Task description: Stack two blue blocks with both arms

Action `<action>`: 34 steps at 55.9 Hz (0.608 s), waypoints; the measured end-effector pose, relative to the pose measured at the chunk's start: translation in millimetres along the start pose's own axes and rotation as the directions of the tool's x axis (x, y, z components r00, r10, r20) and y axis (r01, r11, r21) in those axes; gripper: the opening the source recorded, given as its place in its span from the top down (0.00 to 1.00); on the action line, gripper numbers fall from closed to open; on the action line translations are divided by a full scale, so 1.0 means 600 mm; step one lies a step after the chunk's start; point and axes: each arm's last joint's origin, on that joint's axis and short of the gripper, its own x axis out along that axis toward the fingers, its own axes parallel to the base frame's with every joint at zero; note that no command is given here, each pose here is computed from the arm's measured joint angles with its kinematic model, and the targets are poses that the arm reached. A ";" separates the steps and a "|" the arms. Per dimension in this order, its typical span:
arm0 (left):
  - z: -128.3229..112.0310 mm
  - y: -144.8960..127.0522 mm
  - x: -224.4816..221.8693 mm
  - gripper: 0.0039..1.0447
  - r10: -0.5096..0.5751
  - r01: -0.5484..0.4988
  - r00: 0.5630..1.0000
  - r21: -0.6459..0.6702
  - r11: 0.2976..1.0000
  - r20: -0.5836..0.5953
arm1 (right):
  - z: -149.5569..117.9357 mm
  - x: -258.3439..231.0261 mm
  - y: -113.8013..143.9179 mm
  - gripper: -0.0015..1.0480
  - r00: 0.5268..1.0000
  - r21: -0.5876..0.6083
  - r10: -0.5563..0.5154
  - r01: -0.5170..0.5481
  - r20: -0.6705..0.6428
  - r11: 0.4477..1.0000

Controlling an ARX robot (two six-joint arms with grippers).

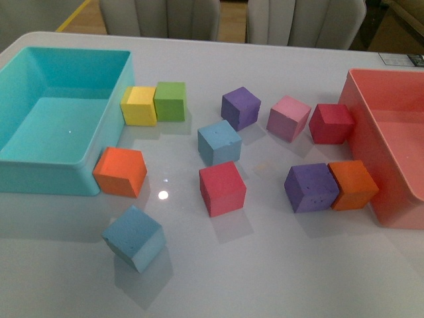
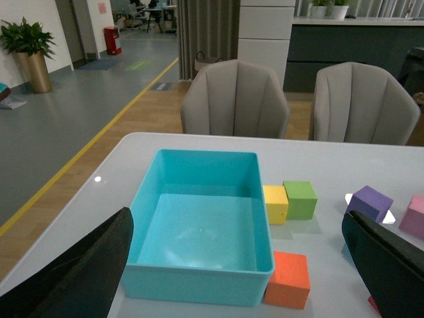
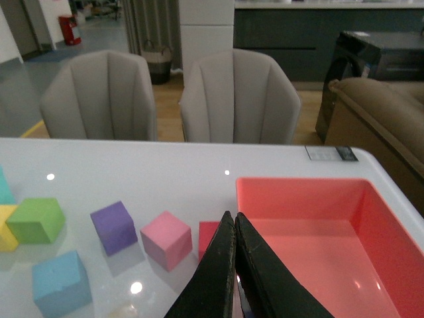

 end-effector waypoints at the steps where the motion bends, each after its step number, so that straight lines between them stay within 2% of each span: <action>1: 0.000 0.000 0.000 0.08 0.000 0.000 1.000 0.000 1.000 0.000 | -0.002 -0.005 -0.002 0.98 1.000 -0.001 -0.003 0.003 -0.007 1.000; 14: 0.000 0.000 0.000 0.08 0.000 0.000 1.000 0.000 1.000 0.000 | -0.001 -0.045 -0.020 0.98 1.000 0.001 0.022 -0.022 -0.002 1.000; 19: 0.000 0.000 0.000 0.08 0.000 0.000 1.000 0.000 1.000 0.000 | -0.002 -0.058 -0.030 0.98 1.000 0.002 -0.003 0.003 -0.005 1.000; 34: 0.000 0.000 0.000 0.08 0.000 0.000 1.000 0.000 1.000 -0.001 | -0.001 -0.089 -0.031 0.98 1.000 0.002 -0.002 0.002 -0.002 1.000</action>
